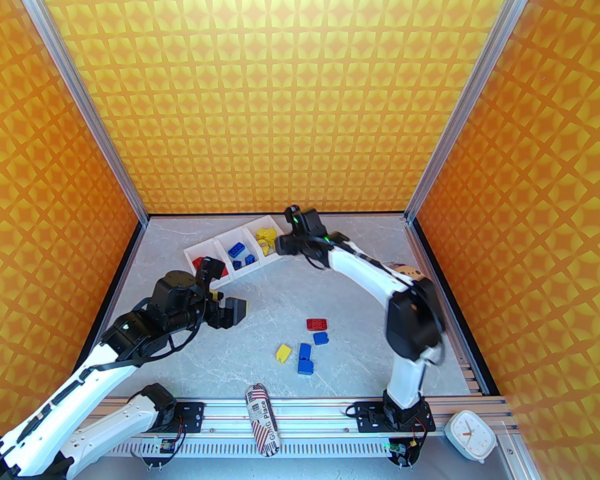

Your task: Sort the legos into containers by color

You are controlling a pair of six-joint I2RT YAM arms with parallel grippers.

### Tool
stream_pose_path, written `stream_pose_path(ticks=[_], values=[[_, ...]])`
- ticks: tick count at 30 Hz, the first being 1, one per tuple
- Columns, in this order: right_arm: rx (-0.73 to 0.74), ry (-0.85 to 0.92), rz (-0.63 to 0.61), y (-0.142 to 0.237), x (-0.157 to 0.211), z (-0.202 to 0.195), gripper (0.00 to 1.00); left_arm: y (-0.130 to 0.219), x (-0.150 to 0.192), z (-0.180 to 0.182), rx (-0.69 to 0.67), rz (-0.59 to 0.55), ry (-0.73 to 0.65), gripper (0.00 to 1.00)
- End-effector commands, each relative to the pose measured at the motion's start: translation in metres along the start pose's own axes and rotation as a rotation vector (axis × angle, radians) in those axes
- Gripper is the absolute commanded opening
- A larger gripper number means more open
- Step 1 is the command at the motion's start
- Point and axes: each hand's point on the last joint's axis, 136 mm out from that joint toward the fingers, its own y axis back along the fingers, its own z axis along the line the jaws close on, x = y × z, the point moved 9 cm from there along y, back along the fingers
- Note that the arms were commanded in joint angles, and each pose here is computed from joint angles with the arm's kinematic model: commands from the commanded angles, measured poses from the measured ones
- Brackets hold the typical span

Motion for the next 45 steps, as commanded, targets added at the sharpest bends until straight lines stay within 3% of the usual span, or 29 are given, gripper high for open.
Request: stream_pose_path(ticks=[1, 13, 20, 31, 45], values=[[-0.005, 0.033, -0.004, 0.019, 0.021, 0.001, 0.62, -0.013, 0.006, -0.001, 0.038, 0.022, 0.028, 0.86], [0.035, -0.036, 0.120, 0.062, 0.113, -0.014, 0.62, -0.074, 0.058, -0.007, 0.078, 0.197, 0.128, 0.84], [0.147, -0.134, 0.135, 0.079, 0.151, -0.031, 0.64, -0.109, 0.063, -0.028, 0.065, 0.271, 0.091, 0.84], [0.376, -0.271, 0.084, 0.107, 0.160, -0.079, 0.72, -0.165, 0.045, -0.057, 0.021, 0.357, 0.007, 0.84], [0.418, -0.338, 0.031, 0.130, 0.160, -0.100, 0.75, -0.243, 0.047, -0.098, 0.017, 0.526, -0.192, 0.82]])
